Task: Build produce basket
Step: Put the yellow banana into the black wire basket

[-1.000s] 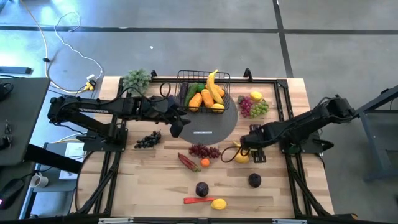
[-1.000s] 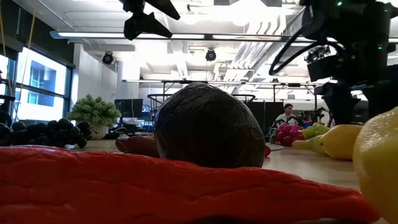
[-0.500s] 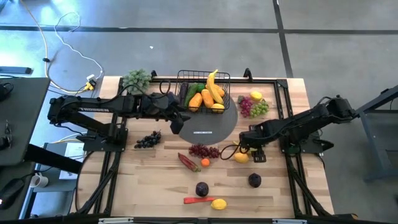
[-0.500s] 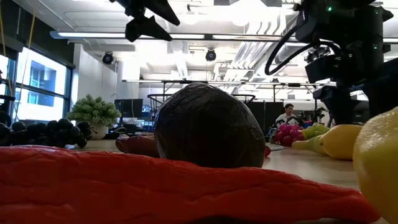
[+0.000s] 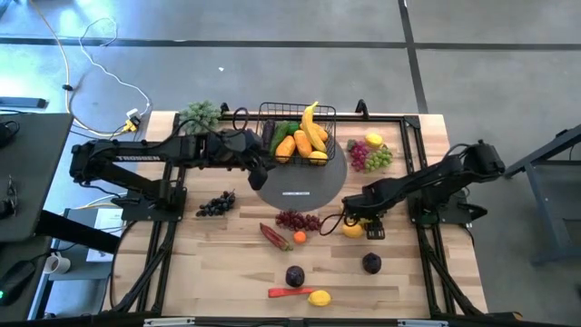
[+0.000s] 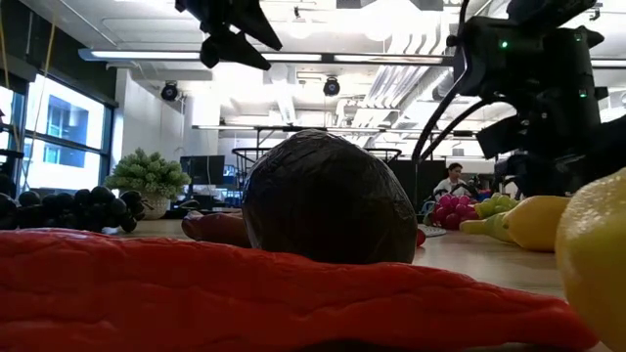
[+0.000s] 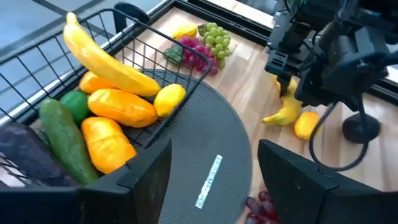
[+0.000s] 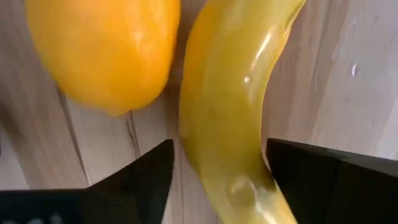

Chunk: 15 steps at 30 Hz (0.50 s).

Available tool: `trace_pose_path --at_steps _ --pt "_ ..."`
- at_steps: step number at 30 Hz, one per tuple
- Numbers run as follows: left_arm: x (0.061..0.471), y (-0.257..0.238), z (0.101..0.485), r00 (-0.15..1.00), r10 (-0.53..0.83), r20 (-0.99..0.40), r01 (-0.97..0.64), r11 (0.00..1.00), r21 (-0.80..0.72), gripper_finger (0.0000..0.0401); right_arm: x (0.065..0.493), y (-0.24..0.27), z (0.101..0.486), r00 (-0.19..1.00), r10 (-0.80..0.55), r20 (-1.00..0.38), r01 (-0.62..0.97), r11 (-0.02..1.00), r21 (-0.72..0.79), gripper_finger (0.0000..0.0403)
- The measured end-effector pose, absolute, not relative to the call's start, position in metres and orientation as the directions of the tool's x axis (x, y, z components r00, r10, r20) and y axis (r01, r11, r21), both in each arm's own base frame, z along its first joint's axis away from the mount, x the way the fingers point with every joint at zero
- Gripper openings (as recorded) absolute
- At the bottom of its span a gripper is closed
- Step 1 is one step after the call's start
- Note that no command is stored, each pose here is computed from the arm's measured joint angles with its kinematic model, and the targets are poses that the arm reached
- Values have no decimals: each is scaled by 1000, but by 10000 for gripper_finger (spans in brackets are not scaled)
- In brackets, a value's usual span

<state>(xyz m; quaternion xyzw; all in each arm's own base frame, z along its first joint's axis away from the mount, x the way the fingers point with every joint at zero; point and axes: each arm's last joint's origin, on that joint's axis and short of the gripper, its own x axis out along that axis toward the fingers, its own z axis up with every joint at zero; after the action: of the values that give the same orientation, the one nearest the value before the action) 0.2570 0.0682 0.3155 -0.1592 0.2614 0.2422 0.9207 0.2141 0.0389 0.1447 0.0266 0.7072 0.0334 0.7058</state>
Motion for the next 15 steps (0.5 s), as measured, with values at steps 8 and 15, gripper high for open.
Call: trace_pose_path --at_steps 8,15 --pt "253 82 315 725 402 -559 -549 828 -116 227 217 39 146 -6 88 -996 119 989 86 97" --pt "248 97 316 704 445 -553 -583 807 -93 227 217 36 147 -3 69 -998 278 958 65 96"
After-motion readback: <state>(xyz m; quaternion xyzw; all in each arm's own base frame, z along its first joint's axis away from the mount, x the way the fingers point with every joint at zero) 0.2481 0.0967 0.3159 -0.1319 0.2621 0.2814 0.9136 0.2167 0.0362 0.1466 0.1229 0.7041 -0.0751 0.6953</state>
